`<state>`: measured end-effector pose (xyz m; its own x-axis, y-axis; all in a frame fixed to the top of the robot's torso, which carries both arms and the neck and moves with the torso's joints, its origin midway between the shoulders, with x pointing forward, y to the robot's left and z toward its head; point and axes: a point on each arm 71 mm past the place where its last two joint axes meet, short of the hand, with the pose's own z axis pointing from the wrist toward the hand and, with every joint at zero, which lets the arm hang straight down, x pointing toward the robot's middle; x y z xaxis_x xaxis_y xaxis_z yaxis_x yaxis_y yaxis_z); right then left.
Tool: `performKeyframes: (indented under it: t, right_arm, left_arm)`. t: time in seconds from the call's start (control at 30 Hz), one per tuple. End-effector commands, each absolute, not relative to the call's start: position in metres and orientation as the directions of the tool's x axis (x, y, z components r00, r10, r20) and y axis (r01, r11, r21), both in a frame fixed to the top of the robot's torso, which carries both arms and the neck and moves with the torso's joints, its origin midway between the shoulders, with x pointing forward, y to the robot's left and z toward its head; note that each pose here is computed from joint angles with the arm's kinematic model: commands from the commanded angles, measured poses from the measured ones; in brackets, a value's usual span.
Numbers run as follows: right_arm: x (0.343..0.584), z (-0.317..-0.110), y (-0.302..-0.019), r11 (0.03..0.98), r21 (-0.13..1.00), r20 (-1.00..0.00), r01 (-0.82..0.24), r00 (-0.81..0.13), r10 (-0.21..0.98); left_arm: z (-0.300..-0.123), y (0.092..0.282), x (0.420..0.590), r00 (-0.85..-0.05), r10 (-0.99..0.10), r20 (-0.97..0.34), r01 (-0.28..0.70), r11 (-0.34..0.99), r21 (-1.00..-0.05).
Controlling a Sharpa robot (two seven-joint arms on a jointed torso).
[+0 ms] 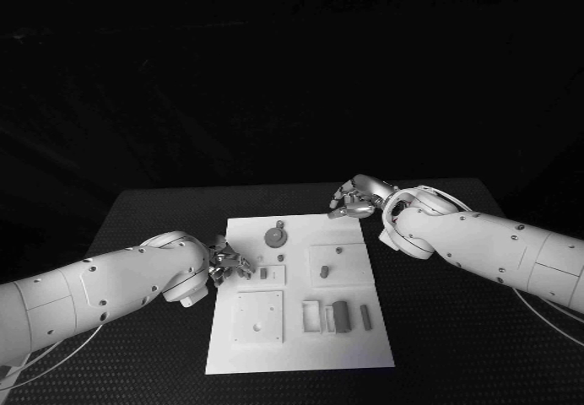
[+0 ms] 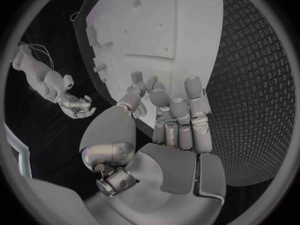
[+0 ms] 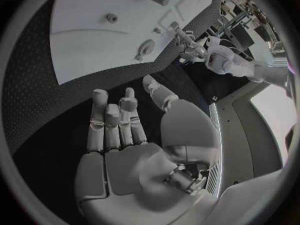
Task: Assemble the parts on the task board
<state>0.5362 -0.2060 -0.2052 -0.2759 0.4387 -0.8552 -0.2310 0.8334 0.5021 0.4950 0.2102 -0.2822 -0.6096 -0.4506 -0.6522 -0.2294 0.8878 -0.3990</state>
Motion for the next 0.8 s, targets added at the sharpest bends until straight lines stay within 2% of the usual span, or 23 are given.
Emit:
performKeyframes:
  t: [0.03,0.8]
  right_arm:
    - [0.5358,-0.2055,-0.2048,0.831,0.501,-0.855,-0.241,-0.285,0.433]
    - [0.5358,-0.2055,-0.2041,0.831,0.501,-0.855,-0.242,-0.285,0.433]
  left_arm:
    - [-0.2815,0.2081,0.4950,-0.618,-0.427,-0.661,-0.203,0.898,-0.390]
    - [-0.2804,0.2072,0.4961,-0.605,-0.430,-0.670,-0.195,0.896,-0.399]
